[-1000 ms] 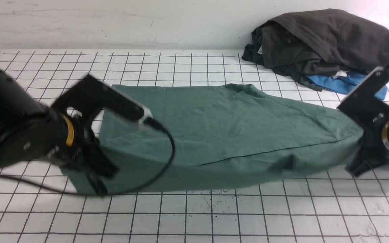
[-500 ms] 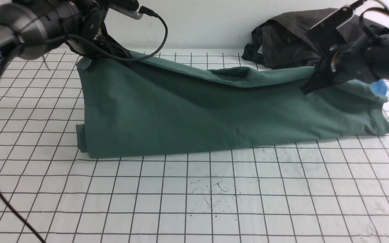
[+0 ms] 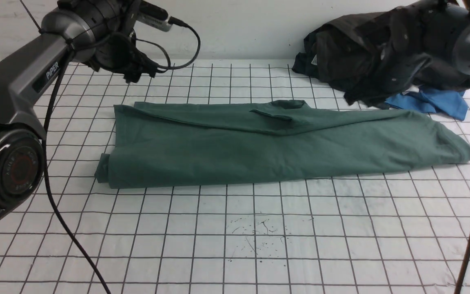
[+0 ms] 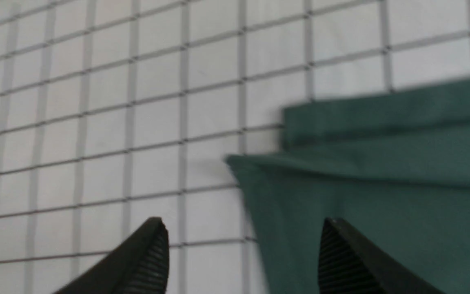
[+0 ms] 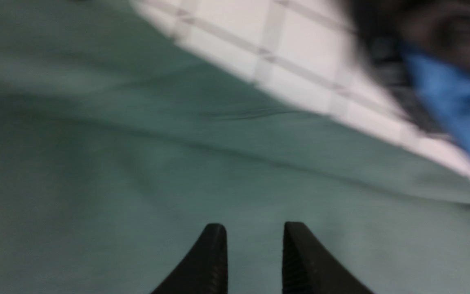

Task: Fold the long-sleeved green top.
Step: Use both arms to drag the lower edge of the fabric forward and fold it over the upper edge, then use the right arm to clamp the right edge of the fabric

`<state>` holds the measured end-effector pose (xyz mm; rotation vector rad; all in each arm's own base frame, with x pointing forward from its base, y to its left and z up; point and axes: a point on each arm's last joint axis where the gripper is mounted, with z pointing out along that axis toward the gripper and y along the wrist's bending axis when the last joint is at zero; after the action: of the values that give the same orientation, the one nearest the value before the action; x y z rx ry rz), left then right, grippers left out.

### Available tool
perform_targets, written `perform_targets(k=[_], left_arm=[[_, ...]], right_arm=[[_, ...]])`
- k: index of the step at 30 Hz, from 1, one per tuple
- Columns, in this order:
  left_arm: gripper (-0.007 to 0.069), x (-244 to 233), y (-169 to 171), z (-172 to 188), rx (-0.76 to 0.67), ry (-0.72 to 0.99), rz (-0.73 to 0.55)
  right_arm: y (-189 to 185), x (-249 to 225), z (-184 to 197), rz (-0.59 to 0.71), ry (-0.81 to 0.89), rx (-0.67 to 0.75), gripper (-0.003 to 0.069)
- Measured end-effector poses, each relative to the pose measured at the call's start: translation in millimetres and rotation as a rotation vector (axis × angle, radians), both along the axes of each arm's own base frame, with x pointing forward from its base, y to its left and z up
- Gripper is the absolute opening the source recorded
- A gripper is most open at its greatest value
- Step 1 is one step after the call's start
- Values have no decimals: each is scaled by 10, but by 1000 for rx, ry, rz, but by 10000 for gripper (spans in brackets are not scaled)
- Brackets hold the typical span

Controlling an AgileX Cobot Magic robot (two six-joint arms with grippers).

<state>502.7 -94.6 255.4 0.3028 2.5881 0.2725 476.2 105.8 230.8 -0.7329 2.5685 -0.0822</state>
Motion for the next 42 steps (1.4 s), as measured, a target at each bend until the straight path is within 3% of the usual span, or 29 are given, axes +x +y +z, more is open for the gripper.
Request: perform_targets(k=[2,3,4,6,12,14,17,20,24,27,30,33,36,37,40,42], left_arm=[[419,-37,-97,-59,-49,59,-57],[360,-78,-221,-201,-116,154,-121],[360,-87,-254,-221,-132,167,-138],[254,-121,-430,-498,-210,286,-215],[64,-140,-593,-773,-236,361,-272],[8,-149,-625,-772,-226,359,-285],[-4,-160,-643,-738,-212,351,-293],[-8,-174,-606,-557,-178,311,-297],[-8,-237,-552,-161,-151,227,-303],[-8,-364,-452,354,-116,119,-303],[-8,-443,-389,623,-139,65,-299],[-8,-434,-410,595,-181,77,-302],[-7,-349,-531,272,-256,157,-311],[-7,-351,-539,273,-259,158,-312],[-7,-300,-644,-52,-270,232,-322],[-7,-290,-655,-103,-269,243,-325]], right_arm=[[113,-28,-77,59,55,89,141],[279,-25,-287,160,112,190,88],[289,-27,-284,157,114,204,88],[409,62,-622,205,108,259,14],[425,352,-836,142,-84,272,-12],[413,524,-847,35,-208,317,-12],[376,642,-700,-74,-297,392,-12],[210,762,-300,-154,-360,436,-12],[-23,714,11,-181,-283,368,-10],[-377,564,262,-216,-151,273,-10],[-588,445,356,-185,-37,305,-10],[-495,439,332,-111,-3,410,-10],[21,472,36,63,57,568,-10],[49,474,10,72,58,565,-10],[610,477,-424,192,66,569,-10],[735,471,-539,213,63,555,-10]])
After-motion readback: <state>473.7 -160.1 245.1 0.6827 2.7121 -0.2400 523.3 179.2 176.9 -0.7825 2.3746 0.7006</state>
